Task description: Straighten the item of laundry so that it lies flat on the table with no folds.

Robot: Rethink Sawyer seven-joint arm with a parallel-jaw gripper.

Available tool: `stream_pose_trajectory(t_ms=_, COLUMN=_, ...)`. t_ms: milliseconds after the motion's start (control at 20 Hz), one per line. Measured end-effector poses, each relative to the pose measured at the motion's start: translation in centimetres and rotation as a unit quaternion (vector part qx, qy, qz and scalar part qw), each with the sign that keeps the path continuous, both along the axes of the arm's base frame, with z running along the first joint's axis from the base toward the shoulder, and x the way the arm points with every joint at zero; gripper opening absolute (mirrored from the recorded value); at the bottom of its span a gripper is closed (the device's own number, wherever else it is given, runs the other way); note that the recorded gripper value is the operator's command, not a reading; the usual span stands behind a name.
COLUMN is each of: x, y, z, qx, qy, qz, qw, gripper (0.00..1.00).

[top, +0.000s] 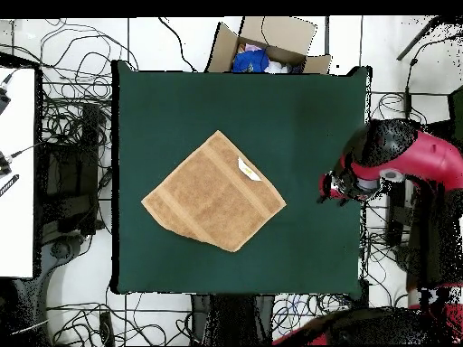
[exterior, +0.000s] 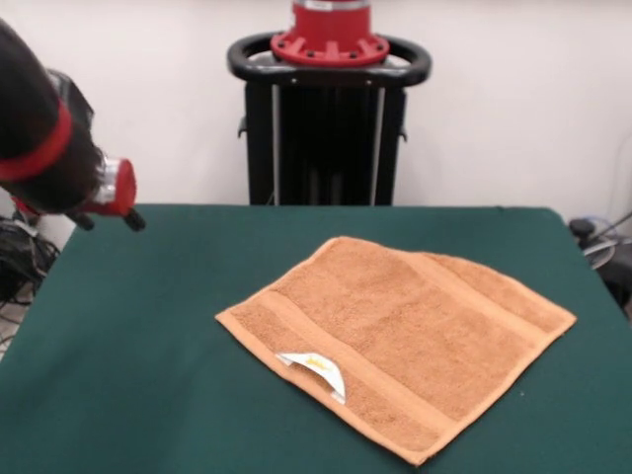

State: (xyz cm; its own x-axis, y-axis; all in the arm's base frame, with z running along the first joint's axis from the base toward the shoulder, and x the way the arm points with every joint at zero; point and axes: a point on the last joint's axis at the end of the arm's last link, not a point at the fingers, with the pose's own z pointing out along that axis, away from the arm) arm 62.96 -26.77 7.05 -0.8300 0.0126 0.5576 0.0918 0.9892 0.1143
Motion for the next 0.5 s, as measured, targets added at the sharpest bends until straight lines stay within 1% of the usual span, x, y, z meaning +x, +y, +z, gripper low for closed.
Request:
stream_pose_trajectory(t_ms=50, x=0.1, y=-0.2, z=0.7, qx=0.008, qy=-0.012, qz=-0.008, qw=0.9999, gripper=1.00)
stream_pose_trajectory(t_ms=200, x=0.6, y=-0.2, z=2.1, qx=0.022, qy=-0.028, qz=-0.016, qw=0.9993, gripper=1.00)
stream_pose_trajectory(t_ms=350, x=1.3, y=0.2, z=2.8, qx=0.036, qy=-0.039, qz=-0.022, qw=0.9983, gripper=1.00)
stream_pose_trajectory(t_ms=400, x=1.9, y=0.7, z=3.1, qx=0.052, qy=-0.054, qz=-0.030, qw=0.9967, gripper=1.00)
stream_pose_trajectory(t_ms=500, x=2.4, y=1.1, z=3.2, qx=0.065, qy=-0.069, qz=-0.035, qw=0.9949, gripper=1.00)
